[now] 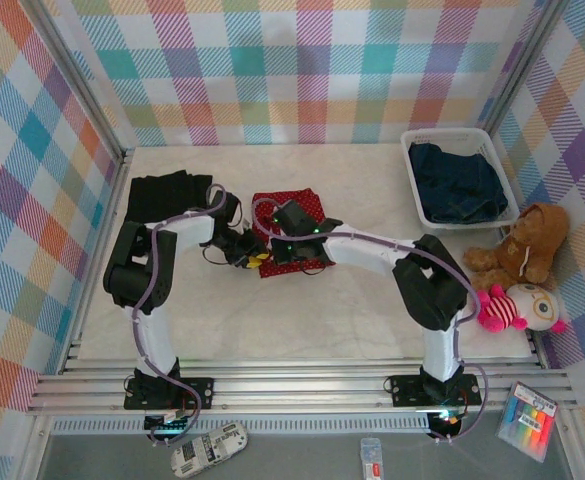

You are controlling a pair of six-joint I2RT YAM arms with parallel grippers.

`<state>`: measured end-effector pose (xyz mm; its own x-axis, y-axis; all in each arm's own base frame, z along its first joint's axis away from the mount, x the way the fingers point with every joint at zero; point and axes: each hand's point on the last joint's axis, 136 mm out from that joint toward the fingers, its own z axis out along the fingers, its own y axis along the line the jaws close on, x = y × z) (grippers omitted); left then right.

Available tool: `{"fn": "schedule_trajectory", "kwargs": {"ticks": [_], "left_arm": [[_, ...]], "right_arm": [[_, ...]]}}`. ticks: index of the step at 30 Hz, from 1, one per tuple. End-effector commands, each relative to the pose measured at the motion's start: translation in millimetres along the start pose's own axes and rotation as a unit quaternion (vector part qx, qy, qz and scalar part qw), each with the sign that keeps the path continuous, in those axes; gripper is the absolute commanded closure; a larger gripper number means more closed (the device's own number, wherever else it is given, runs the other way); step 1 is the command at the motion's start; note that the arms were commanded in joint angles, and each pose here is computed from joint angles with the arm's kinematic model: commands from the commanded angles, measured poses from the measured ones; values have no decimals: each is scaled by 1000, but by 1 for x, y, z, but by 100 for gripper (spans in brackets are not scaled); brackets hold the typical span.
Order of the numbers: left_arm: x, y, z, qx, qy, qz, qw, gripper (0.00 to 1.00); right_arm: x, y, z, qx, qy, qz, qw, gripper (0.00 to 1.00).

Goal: Fold and stack the skirts

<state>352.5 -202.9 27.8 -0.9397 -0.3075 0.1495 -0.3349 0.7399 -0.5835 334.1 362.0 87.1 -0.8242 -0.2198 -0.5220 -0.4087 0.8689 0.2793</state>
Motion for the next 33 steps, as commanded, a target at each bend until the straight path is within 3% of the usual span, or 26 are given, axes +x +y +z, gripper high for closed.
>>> {"fn": "schedule_trajectory", "kwargs": {"ticks": [1, 7, 14, 18, 27, 33], "left_arm": [[0, -5, 10, 15, 13, -2, 1000, 73], [-1, -38, -1, 49, 10, 46, 998, 72], [5, 12, 23, -32, 29, -1, 999, 72], [11, 35, 39, -59, 51, -24, 997, 72], [-2, 4, 24, -26, 33, 4, 999, 71], [-4, 11, 25, -39, 22, -12, 999, 71]], "right_arm": [[-22, 20, -15, -70, -43, 13, 996, 100], [-15, 40, -7, -136, -37, -6, 990, 100], [-13, 8, -8, -62, -46, 32, 996, 100], [-1, 11, -10, -91, -40, 27, 995, 100], [-20, 58, -30, -221, -86, -16, 971, 100], [-6, 50, -27, -202, -76, -10, 976, 100]]}}
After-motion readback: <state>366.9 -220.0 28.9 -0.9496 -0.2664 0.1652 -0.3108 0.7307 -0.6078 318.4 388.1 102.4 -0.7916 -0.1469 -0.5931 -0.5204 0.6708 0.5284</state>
